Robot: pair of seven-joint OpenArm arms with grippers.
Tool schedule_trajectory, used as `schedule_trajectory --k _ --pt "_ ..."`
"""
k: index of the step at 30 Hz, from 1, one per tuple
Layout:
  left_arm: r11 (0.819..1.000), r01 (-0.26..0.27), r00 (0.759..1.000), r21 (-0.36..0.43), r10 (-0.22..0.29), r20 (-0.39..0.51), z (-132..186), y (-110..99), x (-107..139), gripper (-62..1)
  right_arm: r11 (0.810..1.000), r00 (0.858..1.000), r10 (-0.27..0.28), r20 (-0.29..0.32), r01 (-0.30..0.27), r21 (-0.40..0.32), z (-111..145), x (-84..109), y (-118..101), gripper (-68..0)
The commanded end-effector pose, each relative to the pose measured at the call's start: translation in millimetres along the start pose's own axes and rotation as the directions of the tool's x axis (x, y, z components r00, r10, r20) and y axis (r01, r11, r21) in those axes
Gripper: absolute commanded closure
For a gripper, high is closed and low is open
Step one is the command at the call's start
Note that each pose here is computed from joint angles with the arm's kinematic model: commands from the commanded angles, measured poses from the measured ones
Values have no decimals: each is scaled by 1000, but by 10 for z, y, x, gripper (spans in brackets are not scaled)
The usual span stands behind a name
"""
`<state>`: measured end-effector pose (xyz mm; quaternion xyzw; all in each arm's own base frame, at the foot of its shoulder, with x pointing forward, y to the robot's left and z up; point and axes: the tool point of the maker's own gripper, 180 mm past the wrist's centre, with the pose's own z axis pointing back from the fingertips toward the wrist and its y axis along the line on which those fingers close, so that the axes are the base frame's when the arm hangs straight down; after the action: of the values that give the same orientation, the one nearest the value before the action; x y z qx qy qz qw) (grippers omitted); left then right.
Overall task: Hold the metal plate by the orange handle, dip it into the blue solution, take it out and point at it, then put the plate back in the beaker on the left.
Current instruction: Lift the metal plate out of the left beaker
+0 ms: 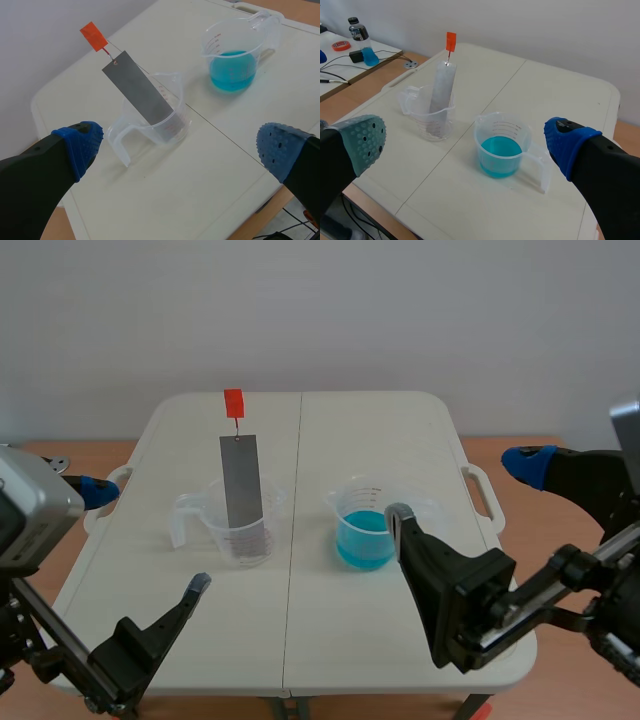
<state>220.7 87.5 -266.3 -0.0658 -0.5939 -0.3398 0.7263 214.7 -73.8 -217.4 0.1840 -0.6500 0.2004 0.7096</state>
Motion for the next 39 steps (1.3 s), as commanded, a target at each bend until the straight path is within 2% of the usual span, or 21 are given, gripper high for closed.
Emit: schedule_trajectory --k 1,24,34,35,36,38,39 --pt "1000 -6 1000 4 6 26 -1 5 65 -623 1000 999 4 40 -4 7 -21 118 9 -663" --pt "1000 -6 1000 4 6 26 -1 5 65 -623 1000 999 5 41 -5 7 -23 121 8 -663" --pt "1000 -6 1000 5 6 26 -1 6 65 -623 999 997 38 65 -38 4 -124 219 -60 -663" --pt "1000 -6 1000 5 6 26 -1 6 65 -606 999 997 42 69 -43 3 -136 234 -69 -663" --pt "1000 -6 1000 5 5 24 -1 7 61 -501 999 996 47 74 -47 2 -148 250 -77 -663" --pt "1000 -5 1000 5 5 18 -2 6 51 -215 998 994 56 91 -56 1 -174 297 -95 -663" --pt "1000 -5 1000 5 5 18 -2 6 52 -110 998 993 60 101 -61 1 -190 325 -101 -663"
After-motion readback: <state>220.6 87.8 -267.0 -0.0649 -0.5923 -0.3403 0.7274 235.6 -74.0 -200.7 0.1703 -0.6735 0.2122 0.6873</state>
